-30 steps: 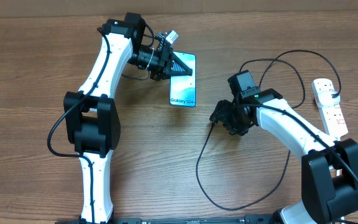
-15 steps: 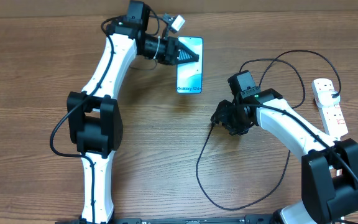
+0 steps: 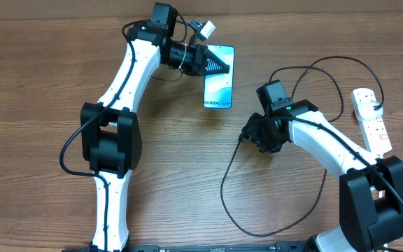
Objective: Plug charger to phone and switch on socket
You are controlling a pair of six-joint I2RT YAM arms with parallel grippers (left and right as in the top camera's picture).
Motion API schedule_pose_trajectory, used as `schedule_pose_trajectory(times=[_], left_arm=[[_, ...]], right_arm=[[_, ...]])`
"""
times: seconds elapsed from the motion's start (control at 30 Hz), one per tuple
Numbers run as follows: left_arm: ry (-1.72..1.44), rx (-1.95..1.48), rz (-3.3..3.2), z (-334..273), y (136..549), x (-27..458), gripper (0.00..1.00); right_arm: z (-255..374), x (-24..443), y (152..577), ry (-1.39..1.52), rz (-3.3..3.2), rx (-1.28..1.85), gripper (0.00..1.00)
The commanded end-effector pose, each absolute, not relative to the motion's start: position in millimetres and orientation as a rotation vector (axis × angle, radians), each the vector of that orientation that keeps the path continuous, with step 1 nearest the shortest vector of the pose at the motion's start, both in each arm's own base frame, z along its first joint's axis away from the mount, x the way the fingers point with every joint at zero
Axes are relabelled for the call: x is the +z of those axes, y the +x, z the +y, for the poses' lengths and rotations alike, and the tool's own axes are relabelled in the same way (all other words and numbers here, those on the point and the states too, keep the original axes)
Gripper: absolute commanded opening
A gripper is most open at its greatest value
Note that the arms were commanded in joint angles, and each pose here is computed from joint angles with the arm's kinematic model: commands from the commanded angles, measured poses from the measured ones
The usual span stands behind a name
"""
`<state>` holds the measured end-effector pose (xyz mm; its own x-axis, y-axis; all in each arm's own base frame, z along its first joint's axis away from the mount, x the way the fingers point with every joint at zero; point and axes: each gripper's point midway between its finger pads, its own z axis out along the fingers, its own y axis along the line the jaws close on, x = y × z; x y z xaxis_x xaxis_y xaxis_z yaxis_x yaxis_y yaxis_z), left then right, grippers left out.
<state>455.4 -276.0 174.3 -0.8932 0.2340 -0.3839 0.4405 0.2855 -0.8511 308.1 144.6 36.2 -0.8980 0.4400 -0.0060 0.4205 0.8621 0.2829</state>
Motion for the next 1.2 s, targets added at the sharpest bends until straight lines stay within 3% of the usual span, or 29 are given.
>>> schedule_pose_trajectory(times=[0.0,0.73,0.97,1.17], left_arm=[[0.606,-1.630,2.380,-270,462,169,0.04],[0.589,-1.579,2.405,-266,470,152,0.04],[0.575,-1.575,2.405,-261,473,152,0.04],[0.555,-1.576,2.413,-256,474,151,0.04]], right_arm=[[136,31,307,0.724,2.949,0.349,0.52],[140,4,304,0.875,2.899,0.148,0.57],[145,4,305,0.873,2.908,0.185,0.40],[148,5,312,0.865,2.883,0.208,0.38]])
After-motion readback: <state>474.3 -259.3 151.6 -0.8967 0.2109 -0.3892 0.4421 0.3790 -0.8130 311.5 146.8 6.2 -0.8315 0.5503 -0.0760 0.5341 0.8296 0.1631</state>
